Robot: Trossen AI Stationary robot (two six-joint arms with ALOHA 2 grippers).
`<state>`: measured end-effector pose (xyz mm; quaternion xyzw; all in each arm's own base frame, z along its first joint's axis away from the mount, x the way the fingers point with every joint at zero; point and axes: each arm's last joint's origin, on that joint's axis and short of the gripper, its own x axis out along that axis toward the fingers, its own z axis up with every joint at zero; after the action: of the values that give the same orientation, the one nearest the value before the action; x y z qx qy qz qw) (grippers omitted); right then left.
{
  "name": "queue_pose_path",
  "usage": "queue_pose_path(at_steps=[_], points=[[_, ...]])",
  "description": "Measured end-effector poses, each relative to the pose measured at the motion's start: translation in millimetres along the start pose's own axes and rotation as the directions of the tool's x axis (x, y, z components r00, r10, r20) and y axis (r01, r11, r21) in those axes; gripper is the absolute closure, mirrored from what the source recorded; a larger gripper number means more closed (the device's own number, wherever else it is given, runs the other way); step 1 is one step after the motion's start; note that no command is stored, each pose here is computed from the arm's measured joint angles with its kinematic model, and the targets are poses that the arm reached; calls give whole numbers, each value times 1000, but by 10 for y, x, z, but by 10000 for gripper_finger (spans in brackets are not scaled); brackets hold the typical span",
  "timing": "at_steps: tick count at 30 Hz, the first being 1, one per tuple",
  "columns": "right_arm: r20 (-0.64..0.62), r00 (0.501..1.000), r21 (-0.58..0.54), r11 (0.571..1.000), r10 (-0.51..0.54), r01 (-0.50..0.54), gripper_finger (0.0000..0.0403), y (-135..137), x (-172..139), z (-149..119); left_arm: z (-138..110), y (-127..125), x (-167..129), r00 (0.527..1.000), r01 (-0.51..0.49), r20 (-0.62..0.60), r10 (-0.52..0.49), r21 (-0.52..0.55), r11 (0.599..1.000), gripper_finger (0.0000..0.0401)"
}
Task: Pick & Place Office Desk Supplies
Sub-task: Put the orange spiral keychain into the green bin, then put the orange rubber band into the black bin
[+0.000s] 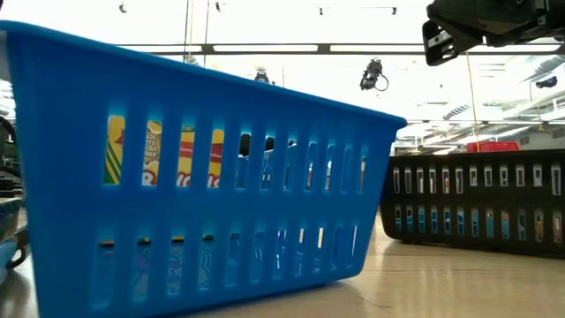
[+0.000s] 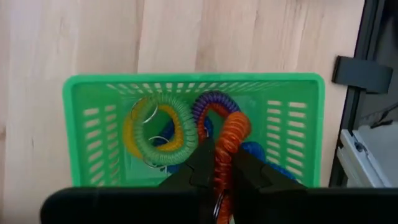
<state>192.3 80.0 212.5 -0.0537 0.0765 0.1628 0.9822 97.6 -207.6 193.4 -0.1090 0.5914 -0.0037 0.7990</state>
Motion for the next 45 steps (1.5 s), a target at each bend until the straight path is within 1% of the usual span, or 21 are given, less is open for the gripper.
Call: queue_pose_path(at_steps=[2,6,10,13,16,21,23,26,28,30,34,35,37,39,42,44,45], points=[[0,1000,0,1000,0,0,373,0,0,0,2,-5,0,1000,5,5,-5,-40,999,367],[0,1000,0,1000,0,0,373,0,0,0,19,-51,-2,998,51,28,-49,-66,997,361],[0,1000,3,1000,0,0,373,0,0,0,24,-53,-2,998,52,42,-49,-94,994,337],[-1,1000,8,1000,0,0,373,0,0,-1,25,-51,-2,998,50,46,-45,-108,993,306],[-4,1000,9,1000,0,0,367,0,0,-4,14,-22,2,999,20,33,-15,-138,990,268],[-9,1000,22,1000,0,0,332,0,0,-9,-22,-1,51,999,-33,-37,27,-176,984,196],[-10,1000,25,1000,0,0,314,0,0,-9,-13,-7,60,999,-32,-10,30,-175,984,173],[-10,1000,21,1000,-2,2,289,0,0,-9,42,-53,60,994,9,113,4,-117,993,149],[-10,1000,13,1000,-2,2,276,0,0,-9,114,-93,59,977,32,214,-20,-51,998,142],[-10,1000,10,1000,-6,6,265,-2,0,-9,204,-118,56,946,33,323,-26,-18,999,140],[-12,999,10,999,-40,40,254,-11,0,-10,403,-147,51,857,0,516,-4,7,1000,146],[-13,999,10,999,-52,52,253,-15,0,-10,460,-151,67,840,-11,542,4,9,1000,148],[-19,997,30,997,-75,76,252,-22,-1,-15,571,-151,124,824,-47,566,19,34,998,152],[-39,996,32,996,-80,81,252,-22,-1,-34,691,-143,183,808,-77,588,34,49,996,153],[-79,994,51,995,-77,81,252,-18,5,-78,869,-145,277,769,-141,637,53,89,986,152],[-111,991,56,995,-75,82,252,-14,20,-118,970,-159,323,745,-168,666,48,118,979,151],[-122,990,58,995,-77,84,252,-13,30,-135,1007,-168,336,741,-166,671,33,135,977,152]])
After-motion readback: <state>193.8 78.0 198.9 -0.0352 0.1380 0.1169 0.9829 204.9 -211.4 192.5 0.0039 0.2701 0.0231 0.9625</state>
